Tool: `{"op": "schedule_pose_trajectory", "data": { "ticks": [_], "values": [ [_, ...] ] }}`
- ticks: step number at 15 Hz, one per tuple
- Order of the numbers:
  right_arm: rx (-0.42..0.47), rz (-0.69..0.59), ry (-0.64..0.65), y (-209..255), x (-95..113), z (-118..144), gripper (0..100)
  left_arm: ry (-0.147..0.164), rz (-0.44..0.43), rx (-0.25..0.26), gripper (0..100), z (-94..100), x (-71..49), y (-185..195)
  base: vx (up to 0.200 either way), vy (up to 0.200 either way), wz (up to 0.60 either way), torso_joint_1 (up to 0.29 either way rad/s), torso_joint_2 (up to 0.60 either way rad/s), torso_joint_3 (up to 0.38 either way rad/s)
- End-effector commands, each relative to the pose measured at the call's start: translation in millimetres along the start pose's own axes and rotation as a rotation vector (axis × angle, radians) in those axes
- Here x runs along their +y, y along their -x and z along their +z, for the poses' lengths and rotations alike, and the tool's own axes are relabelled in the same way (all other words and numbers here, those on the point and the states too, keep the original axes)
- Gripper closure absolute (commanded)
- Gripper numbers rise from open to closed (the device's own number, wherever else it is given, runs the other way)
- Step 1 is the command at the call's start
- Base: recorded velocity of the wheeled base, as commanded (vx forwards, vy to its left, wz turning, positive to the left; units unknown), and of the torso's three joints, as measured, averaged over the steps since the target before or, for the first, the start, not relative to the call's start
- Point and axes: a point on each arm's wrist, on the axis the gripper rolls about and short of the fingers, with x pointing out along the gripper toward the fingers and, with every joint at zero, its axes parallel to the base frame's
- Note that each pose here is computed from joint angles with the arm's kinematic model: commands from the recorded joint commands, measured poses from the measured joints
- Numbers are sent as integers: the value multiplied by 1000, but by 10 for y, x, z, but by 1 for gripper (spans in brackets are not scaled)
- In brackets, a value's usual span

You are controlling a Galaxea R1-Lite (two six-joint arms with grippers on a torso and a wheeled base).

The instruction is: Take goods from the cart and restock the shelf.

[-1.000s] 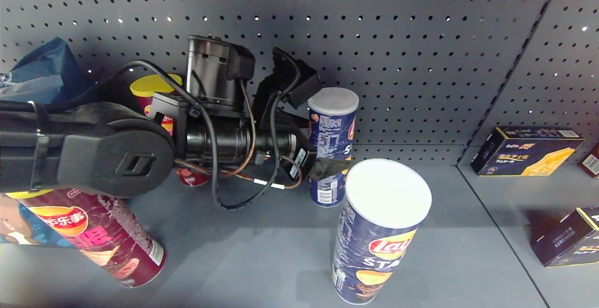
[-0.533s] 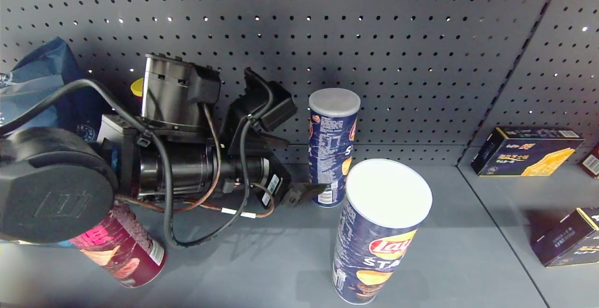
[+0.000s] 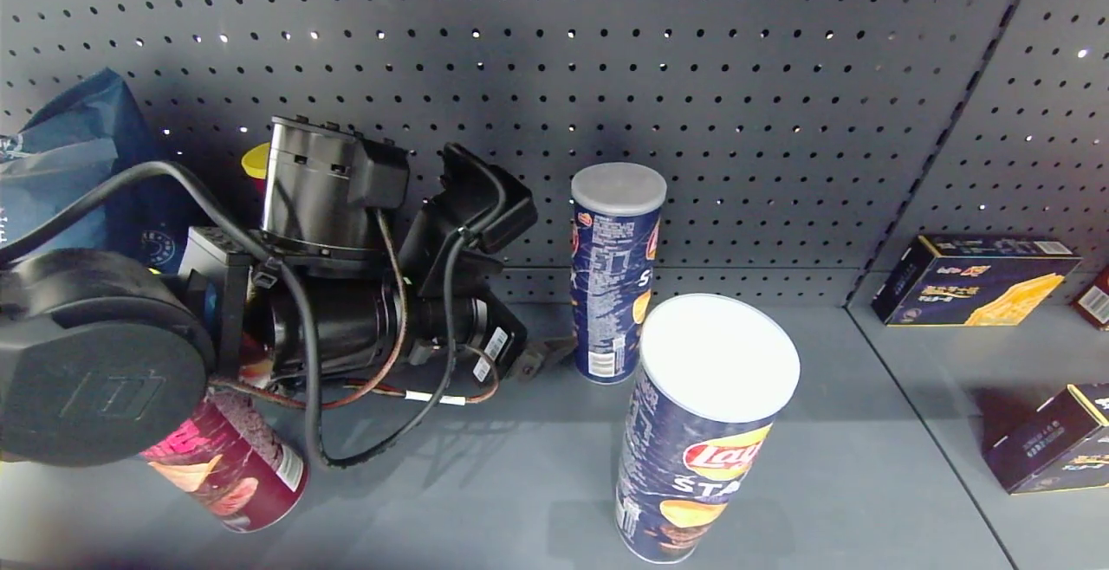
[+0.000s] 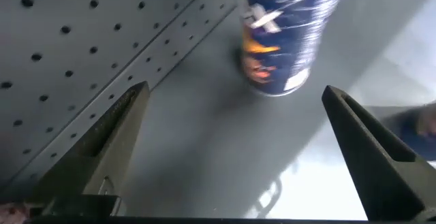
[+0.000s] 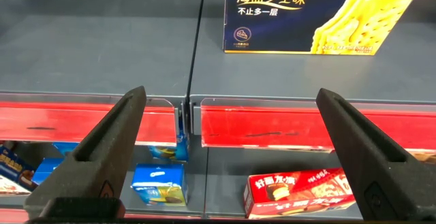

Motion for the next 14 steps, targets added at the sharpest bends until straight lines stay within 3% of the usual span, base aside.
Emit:
{"op": "schedule_pose_trajectory", "data": {
  "ticks": [1,7,14],
  "values": [
    [1,1,0,-1,0,1,0,1,-4,13,0,-27,-6,-63,0,0,0,0,0,0],
    [1,1,0,-1,0,1,0,5,6,19,0,-103,-17,-348,0,0,0,0,0,0],
    [1,1,0,-1,0,1,0,17,94,5,0,-3,135,-483,0,0,0,0,0,0]
  ]
}}
